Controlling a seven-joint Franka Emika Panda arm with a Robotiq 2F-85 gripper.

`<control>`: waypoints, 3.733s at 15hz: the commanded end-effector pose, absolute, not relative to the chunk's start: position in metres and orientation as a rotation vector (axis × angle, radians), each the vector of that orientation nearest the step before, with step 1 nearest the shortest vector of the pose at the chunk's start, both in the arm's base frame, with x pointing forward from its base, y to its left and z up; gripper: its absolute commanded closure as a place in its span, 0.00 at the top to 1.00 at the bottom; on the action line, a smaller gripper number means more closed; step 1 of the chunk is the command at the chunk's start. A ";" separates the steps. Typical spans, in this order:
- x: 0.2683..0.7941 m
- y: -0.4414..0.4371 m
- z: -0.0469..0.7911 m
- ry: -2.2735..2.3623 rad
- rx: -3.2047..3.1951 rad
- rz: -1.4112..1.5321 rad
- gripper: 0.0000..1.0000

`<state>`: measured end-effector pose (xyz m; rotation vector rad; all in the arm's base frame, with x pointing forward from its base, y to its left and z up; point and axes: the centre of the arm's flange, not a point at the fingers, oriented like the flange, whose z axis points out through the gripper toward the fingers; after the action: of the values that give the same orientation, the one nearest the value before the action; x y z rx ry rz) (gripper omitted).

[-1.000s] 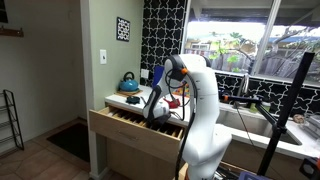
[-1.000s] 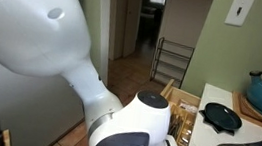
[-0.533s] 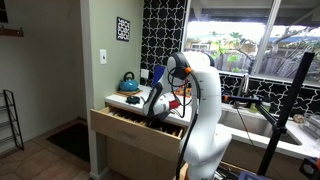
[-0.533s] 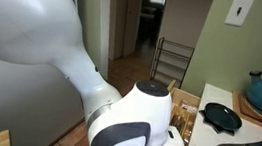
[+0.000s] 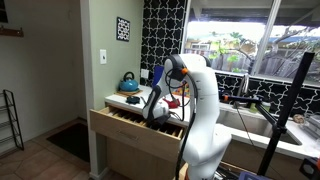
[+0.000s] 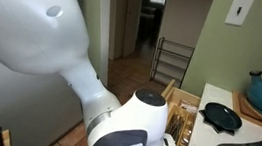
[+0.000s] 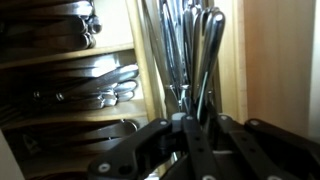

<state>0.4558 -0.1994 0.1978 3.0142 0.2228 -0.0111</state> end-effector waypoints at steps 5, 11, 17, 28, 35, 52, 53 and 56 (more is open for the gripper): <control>0.456 -0.192 0.186 0.199 3.033 -0.046 0.00; 0.455 -0.198 0.185 0.201 3.015 -0.044 0.40; 0.455 -0.202 0.179 0.183 3.020 -0.052 0.49; 0.456 -0.202 0.176 0.162 3.037 -0.059 0.45; 0.456 -0.209 0.173 0.062 3.077 -0.044 0.23; 0.457 -0.214 0.161 -0.012 3.119 -0.045 0.01; 0.456 -0.215 0.161 0.004 3.118 -0.048 0.06; 0.457 -0.213 0.158 0.025 3.121 -0.057 0.04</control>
<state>0.4587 -0.2112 0.1768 3.0959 0.0296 -0.0087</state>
